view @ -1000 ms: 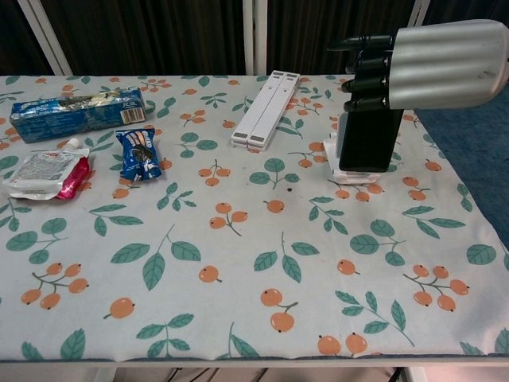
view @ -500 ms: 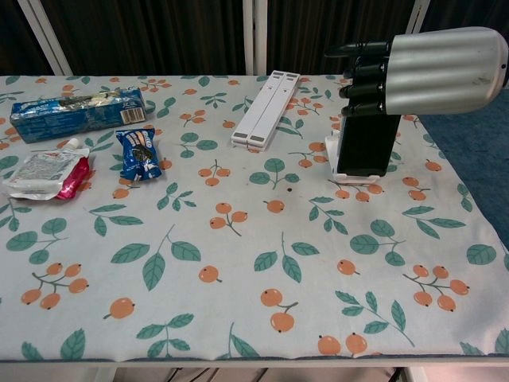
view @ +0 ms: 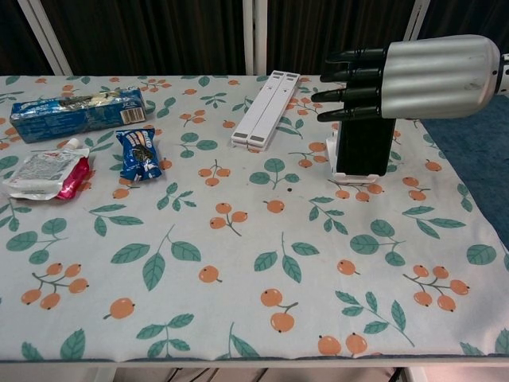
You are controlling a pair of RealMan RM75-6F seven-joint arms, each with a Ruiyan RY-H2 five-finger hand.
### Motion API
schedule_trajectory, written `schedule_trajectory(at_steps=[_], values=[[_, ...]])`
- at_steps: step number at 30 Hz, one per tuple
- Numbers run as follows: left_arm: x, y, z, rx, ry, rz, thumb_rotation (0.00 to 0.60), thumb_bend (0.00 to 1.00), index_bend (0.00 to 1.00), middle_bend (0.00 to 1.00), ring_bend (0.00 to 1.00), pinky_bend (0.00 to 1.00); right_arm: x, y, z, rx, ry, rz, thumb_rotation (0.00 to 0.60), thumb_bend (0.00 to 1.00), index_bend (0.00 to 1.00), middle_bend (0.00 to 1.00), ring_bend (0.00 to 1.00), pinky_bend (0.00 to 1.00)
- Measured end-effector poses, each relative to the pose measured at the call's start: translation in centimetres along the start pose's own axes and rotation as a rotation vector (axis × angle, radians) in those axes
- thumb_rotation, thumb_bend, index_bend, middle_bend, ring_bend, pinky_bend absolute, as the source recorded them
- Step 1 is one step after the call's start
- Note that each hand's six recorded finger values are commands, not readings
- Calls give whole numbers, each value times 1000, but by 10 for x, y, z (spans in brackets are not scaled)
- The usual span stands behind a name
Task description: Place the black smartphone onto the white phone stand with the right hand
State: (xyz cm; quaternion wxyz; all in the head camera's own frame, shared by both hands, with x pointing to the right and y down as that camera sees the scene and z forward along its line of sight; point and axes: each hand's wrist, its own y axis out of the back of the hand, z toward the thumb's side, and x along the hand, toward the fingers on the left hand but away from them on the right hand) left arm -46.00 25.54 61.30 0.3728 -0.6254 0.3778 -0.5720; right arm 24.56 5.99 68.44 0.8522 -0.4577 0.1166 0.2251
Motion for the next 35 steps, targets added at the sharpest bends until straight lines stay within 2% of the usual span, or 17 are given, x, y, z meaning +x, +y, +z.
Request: schedule_trajectory(at_steps=[7,11,14,17,23,24,27,31,35], values=[[0,2,0,-3,2,7,476,0,130,100,104,209,10,7,-8,6,-46,-5,600,27,0,0,0,0],[-1,3,-1,-7,6,12,476,0,130,100,105,209,31,19,-17,-44,-138,-30,600,26,0,0,0,0],[-1,5,-3,-9,9,17,475,0,130,100,104,209,62,30,-23,-131,-268,-41,600,28,0,0,0,0],[0,6,-2,-10,8,22,473,0,130,100,104,209,106,35,-24,-261,-436,-4,600,52,0,0,0,0],[-2,10,2,13,-8,45,475,0,130,101,105,209,216,20,-2,-615,-824,201,600,57,0,0,0,0],[-3,12,3,13,-10,50,475,0,130,100,105,209,240,18,8,-683,-907,238,600,54,0,0,0,0],[-4,17,5,13,-15,70,475,0,130,100,104,209,290,21,38,-831,-1092,303,600,50,0,0,0,0],[-5,23,7,23,-30,86,473,0,130,100,104,209,319,26,67,-990,-1242,290,600,50,0,0,0,0],[-5,25,8,24,-36,84,474,0,129,100,104,209,331,27,86,-1074,-1308,261,600,57,0,0,0,0]])
